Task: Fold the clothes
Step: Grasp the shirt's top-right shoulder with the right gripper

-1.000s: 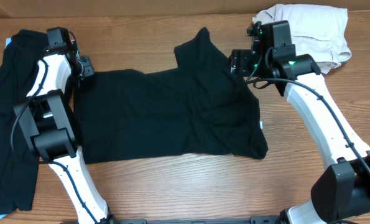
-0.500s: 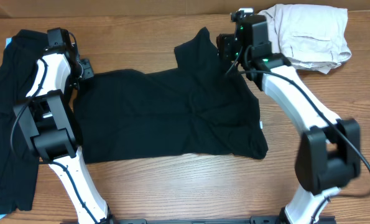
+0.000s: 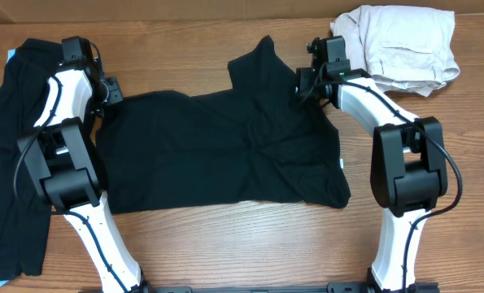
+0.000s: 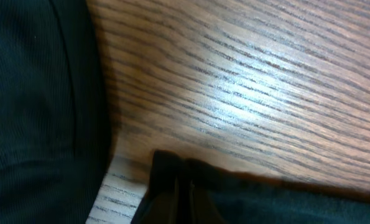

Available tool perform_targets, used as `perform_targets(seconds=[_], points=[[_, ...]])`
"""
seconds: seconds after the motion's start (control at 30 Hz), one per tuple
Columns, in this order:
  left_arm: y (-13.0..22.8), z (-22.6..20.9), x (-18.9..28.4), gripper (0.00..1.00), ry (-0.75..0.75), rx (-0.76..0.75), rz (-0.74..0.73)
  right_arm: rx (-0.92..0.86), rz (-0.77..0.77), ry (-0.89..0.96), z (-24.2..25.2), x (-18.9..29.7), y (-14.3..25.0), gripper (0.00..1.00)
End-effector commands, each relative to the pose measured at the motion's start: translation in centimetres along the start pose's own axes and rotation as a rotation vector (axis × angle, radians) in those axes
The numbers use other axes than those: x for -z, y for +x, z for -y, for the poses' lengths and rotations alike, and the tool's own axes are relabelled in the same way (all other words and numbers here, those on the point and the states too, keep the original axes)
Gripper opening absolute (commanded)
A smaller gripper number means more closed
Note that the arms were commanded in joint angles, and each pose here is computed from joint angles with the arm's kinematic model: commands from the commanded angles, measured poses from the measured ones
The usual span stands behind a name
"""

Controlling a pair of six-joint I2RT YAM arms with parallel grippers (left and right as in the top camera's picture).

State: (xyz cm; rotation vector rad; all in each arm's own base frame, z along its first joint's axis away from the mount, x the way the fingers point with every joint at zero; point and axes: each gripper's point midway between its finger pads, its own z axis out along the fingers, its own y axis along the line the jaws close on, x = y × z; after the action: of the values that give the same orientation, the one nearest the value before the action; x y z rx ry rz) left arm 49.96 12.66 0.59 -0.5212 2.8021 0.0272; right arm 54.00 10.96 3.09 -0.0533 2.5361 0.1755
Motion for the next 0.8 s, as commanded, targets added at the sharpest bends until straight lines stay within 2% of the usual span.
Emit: perform_targets(seconds=[0.0,0.17,0.37,0.43,0.77], points=[[1.1,0.1,-1.1,0.04,-0.011,-0.007,-0.044,0.017,-0.011,0.01,0.3,-1.3,0.1,0.55],[1.1,0.1,-1.1,0.04,-0.011,-0.007,-0.044,0.014,-0.05,0.016,0.5,-1.8,1.3,0.46],[1.4,0.0,-1.1,0.04,-0.012,-0.007,-0.054,-0.001,-0.18,0.041,1.1,-1.4,4.5,0.17],[1.4,0.0,-1.1,0.04,-0.013,-0.007,-0.055,-0.037,-0.228,0.068,1.6,-1.1,5.6,0.1],[1.4,-0.1,-1.1,0.04,-0.016,-0.009,-0.055,-0.224,-0.495,0.165,3.0,3.1,11.4,0.09]])
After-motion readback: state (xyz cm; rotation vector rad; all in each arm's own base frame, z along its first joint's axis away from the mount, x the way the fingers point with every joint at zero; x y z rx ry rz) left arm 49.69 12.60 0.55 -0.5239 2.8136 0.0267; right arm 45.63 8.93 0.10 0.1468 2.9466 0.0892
